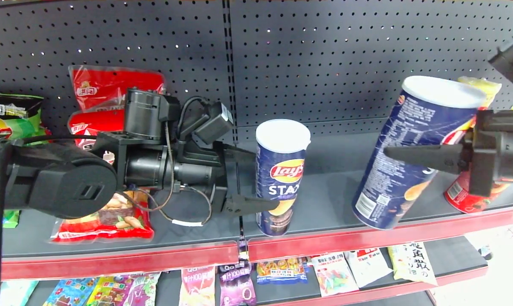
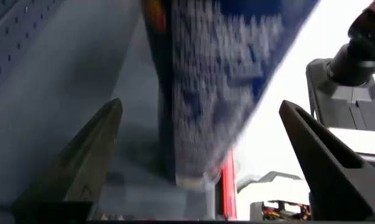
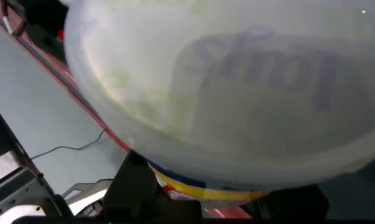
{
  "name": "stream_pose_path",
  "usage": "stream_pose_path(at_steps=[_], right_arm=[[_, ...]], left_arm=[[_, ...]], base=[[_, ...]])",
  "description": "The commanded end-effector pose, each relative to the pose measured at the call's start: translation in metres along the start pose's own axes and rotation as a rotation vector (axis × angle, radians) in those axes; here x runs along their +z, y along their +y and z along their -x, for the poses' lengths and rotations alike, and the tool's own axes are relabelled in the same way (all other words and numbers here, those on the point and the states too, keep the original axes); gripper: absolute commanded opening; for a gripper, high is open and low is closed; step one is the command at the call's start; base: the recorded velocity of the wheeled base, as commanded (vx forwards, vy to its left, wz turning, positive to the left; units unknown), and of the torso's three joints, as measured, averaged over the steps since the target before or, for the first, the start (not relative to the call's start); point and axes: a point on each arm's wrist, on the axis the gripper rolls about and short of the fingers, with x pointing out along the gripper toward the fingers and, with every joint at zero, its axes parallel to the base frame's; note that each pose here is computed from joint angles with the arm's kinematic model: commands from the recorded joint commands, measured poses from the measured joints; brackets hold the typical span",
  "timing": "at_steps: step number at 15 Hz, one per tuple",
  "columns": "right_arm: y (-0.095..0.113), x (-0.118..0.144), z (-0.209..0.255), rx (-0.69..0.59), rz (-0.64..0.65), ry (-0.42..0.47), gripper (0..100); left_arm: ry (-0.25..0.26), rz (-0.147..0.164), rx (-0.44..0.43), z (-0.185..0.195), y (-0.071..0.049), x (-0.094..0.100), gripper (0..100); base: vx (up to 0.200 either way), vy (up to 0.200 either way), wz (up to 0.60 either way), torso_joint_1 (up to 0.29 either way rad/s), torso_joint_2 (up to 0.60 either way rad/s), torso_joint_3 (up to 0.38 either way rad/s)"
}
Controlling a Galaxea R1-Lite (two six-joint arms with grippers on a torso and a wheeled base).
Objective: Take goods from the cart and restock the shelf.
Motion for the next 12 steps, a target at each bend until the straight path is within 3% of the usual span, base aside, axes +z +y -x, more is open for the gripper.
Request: stream_pose_path(at_steps=[1, 7, 12], right_arm=[[-0.016, 0.006, -0.044, 0.018, -0.013, 0.05, 0], [-0.033, 0.012, -0.093, 0.057, -0.021, 0.074, 0], [-0.039, 0.02, -0.148, 0.125, -0.004, 0.039, 0]], left_arm=[[0.006, 0.013, 0.042, 0.022, -0.006, -0.003, 100], [0.02, 0.044, 0.151, 0.066, -0.02, -0.012, 100], [0.042, 0.071, 0.18, 0.084, -0.047, -0.023, 100]], base=[[0.0, 0.0, 0.0, 0.0, 0.0, 0.0], [0.0, 0.0, 0.0, 0.0, 0.0, 0.0], [0.0, 0.0, 0.0, 0.0, 0.0, 0.0]])
